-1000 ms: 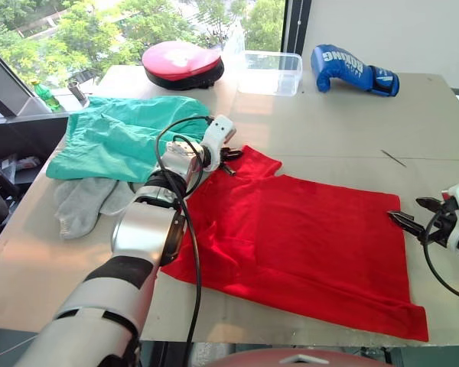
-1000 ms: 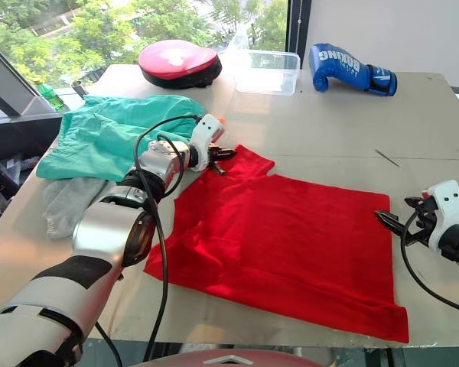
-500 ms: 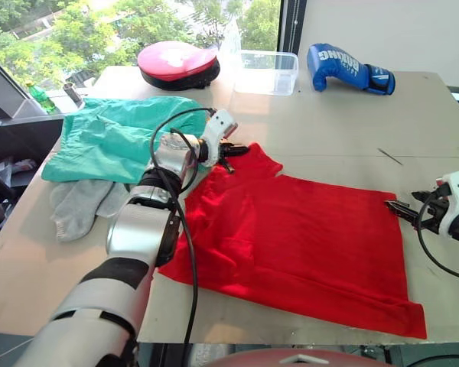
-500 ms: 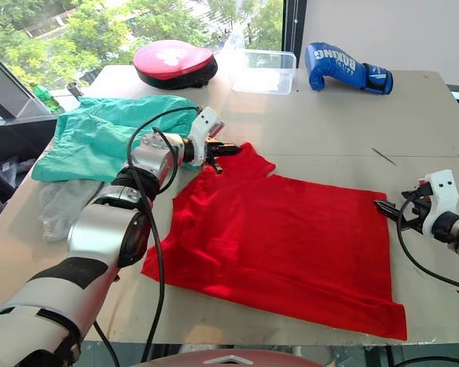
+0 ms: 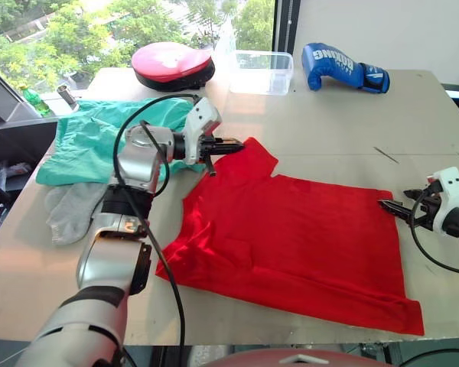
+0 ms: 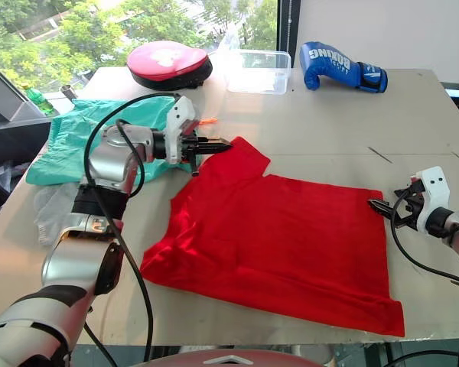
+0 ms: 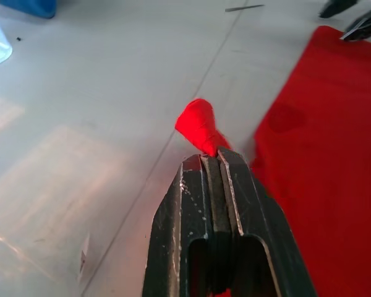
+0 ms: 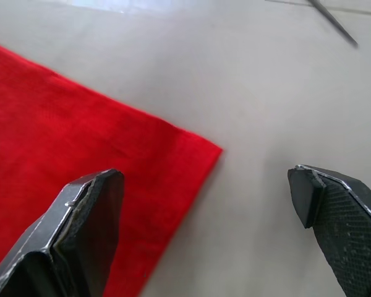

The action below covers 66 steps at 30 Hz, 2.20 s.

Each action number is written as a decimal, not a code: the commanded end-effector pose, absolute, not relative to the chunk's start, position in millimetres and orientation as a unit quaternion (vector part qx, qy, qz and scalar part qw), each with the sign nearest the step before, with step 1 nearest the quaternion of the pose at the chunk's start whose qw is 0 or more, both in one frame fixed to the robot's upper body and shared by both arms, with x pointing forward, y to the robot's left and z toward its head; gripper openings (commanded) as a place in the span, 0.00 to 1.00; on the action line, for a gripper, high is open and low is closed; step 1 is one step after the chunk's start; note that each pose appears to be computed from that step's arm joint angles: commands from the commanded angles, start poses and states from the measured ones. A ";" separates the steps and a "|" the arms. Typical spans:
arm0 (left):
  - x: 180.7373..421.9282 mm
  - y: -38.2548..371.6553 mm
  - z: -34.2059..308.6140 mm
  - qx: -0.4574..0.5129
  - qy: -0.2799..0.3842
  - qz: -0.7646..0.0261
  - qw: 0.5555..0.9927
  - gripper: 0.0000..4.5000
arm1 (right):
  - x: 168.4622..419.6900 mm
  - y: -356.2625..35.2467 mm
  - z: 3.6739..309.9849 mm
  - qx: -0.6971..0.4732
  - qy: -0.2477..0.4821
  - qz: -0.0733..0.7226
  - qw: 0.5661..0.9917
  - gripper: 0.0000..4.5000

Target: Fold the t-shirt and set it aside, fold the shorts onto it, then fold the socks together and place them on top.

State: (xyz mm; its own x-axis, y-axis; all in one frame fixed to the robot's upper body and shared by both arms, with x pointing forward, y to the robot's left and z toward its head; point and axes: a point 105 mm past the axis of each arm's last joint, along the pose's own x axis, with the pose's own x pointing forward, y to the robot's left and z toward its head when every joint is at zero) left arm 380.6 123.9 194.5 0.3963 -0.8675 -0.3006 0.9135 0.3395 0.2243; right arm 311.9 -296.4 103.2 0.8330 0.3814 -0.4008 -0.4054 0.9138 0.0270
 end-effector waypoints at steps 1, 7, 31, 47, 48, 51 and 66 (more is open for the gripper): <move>360.3 121.8 212.3 0.193 0.038 -0.578 0.792 0.01 | 314.7 -299.1 116.2 -0.043 0.191 0.210 0.958 1.00; 335.1 128.1 211.9 0.199 0.049 -0.606 0.769 0.01 | 319.6 -302.1 116.5 -0.057 0.195 0.213 0.956 1.00; 273.3 150.1 203.9 0.214 0.098 -0.641 0.731 0.01 | 325.8 -304.6 123.3 -0.206 0.254 0.308 0.893 1.00; 267.3 158.8 198.8 0.225 0.115 -0.636 0.729 0.01 | 339.8 -293.4 131.3 -0.259 0.274 0.372 0.848 1.00; 267.1 159.7 198.4 0.225 0.117 -0.635 0.730 0.01 | 340.4 -293.5 131.5 -0.260 0.275 0.375 0.846 1.00; 268.2 162.0 196.9 0.225 0.120 -0.631 0.733 0.00 | 342.0 -293.0 132.5 -0.262 0.277 0.382 0.842 0.94; 287.0 168.2 192.7 0.229 0.104 -0.596 0.763 0.00 | 331.7 -297.1 145.7 -0.256 0.278 0.404 0.833 0.01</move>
State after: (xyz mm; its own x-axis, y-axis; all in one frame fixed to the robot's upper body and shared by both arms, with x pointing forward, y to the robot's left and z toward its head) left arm 279.9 167.9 183.5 0.2175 -0.8634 -0.4553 0.9737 0.1593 0.1630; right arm 332.0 -292.9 125.1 0.4797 0.5296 -0.6996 -0.8234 0.5471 -0.1504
